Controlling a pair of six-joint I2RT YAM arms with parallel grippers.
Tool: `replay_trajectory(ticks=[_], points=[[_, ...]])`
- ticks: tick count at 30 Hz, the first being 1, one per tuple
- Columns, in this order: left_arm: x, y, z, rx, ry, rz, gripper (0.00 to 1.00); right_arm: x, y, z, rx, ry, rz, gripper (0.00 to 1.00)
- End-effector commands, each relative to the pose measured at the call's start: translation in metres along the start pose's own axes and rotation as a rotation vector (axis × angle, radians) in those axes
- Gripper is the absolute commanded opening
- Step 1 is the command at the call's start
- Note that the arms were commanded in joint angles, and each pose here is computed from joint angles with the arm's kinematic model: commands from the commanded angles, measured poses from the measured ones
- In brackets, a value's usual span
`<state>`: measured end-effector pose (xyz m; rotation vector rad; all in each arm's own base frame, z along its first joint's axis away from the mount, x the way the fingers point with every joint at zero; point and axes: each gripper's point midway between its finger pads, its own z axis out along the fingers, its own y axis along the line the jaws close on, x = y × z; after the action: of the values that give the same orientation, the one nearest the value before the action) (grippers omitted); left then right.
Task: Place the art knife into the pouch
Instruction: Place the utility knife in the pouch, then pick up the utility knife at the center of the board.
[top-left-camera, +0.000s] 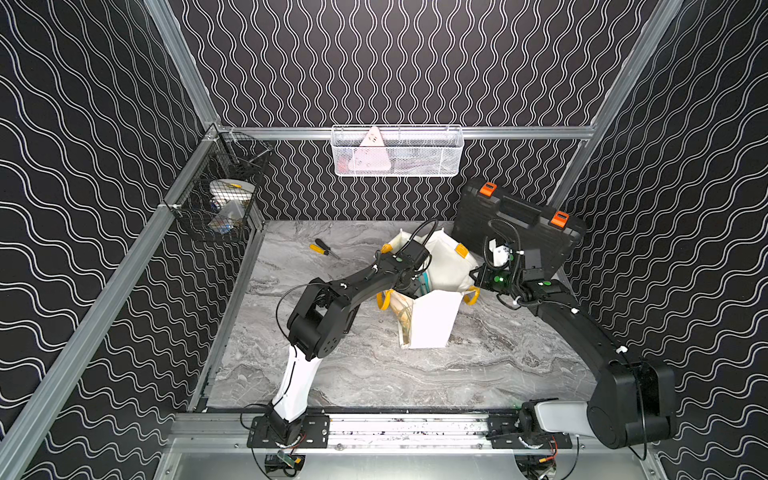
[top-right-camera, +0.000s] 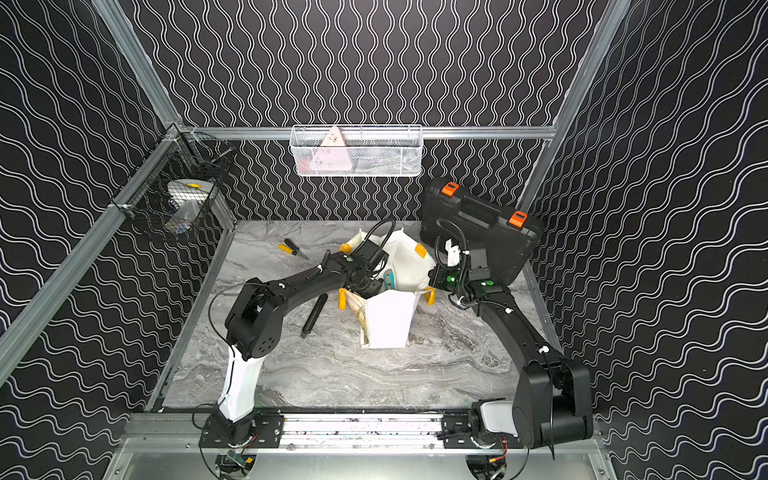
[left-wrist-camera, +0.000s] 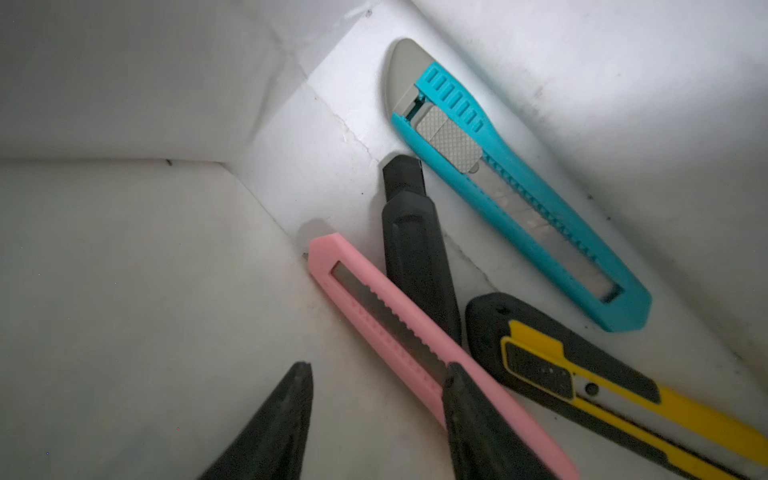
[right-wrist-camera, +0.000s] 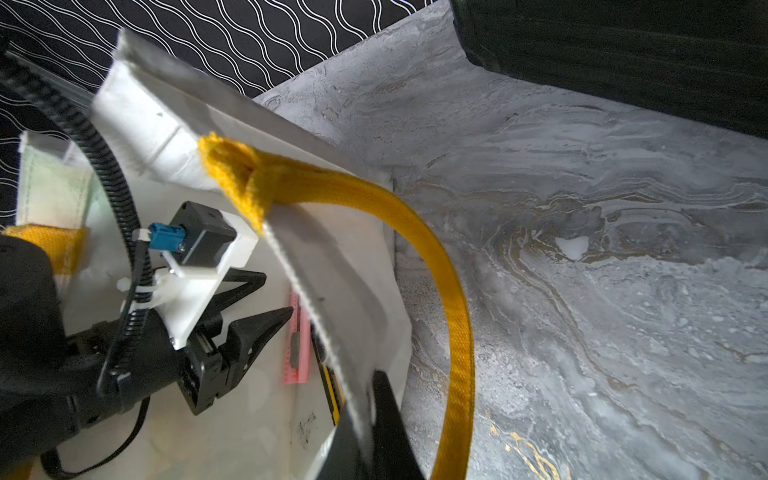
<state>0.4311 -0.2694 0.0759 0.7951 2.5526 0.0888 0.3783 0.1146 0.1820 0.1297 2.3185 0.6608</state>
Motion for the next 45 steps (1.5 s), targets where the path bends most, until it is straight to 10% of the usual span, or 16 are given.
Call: replay_trajectory(ticks=[1,15,33,45], points=[[-0.001,0.006,-0.007,-0.017,-0.013,-0.003,0.58,-0.007,0.004,-0.002,-0.013,-0.027,-0.012,0.00],[-0.029,0.003,-0.057,0.076,-0.164,-0.057,0.76,-0.006,0.004,-0.002,-0.019,-0.026,-0.008,0.00],[-0.082,-0.003,-0.198,0.294,-0.553,-0.138,0.77,-0.001,0.001,0.005,-0.021,-0.014,0.004,0.00],[-0.062,0.034,-0.249,0.171,-0.670,-0.231,0.78,-0.001,0.001,0.006,-0.022,-0.011,0.001,0.00]])
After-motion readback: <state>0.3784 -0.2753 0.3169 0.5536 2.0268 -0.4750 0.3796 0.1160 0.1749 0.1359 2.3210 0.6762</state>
